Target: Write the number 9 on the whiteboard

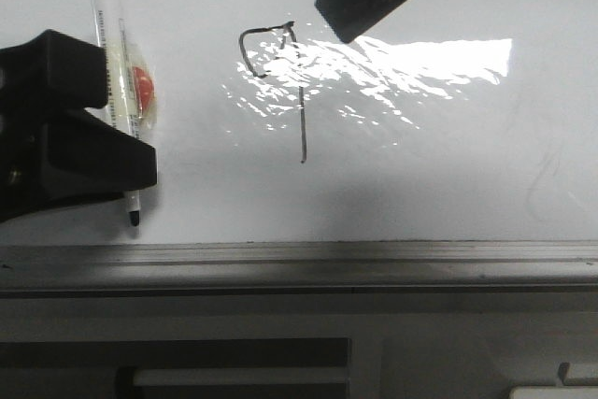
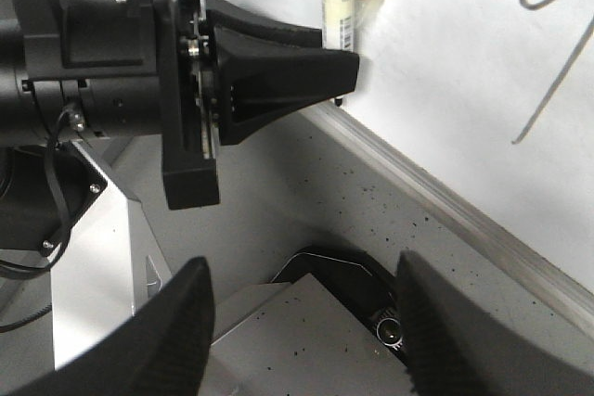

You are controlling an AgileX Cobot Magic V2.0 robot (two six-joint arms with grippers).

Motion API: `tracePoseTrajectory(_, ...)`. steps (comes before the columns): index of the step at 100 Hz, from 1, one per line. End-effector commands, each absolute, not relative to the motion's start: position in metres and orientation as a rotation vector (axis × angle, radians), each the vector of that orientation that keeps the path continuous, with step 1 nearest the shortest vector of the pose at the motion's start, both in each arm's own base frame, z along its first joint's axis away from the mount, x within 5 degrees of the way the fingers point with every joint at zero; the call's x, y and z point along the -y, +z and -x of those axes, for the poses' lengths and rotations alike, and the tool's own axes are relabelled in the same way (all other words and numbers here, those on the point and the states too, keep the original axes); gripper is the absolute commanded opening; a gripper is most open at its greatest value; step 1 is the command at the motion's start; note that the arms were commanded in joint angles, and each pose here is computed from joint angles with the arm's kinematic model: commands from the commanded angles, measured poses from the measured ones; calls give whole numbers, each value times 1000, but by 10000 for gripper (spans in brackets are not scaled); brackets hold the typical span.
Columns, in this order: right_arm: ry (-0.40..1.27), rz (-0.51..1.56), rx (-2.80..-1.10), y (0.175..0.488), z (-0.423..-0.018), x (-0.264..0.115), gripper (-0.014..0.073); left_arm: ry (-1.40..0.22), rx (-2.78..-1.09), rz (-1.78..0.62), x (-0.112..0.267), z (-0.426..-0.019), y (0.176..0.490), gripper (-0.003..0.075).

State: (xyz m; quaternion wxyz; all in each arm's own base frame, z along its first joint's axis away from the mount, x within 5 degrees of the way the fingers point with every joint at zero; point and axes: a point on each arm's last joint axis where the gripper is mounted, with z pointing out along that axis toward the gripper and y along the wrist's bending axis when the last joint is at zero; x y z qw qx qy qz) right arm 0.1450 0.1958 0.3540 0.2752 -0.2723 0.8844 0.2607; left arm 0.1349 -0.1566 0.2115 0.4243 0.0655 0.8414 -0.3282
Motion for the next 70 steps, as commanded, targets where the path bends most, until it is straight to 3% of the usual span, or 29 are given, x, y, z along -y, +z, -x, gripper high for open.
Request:
tracePoseTrajectory(1, 760, 703, -2279, 374, -143, -194, 378, -841, -2038, -120, 159, -141, 222, -16)
tracePoseTrajectory(14, 760, 703, -2279, 374, -143, -194, 378, -841, -2038, -120, 159, -141, 222, 52)
tracePoseTrajectory(40, 760, 703, -2279, 374, -143, -194, 375, -857, -2033, -91, 157, -140, 225, 283)
tracePoseTrajectory(52, 760, 703, -2279, 374, -143, -194, 344, -878, -2005, -84, 155, -138, 231, 325)
tracePoseTrajectory(70, 742, 717, -2261, 375, -144, -192, 292, -914, -1982, -91, 150, -133, 240, 328)
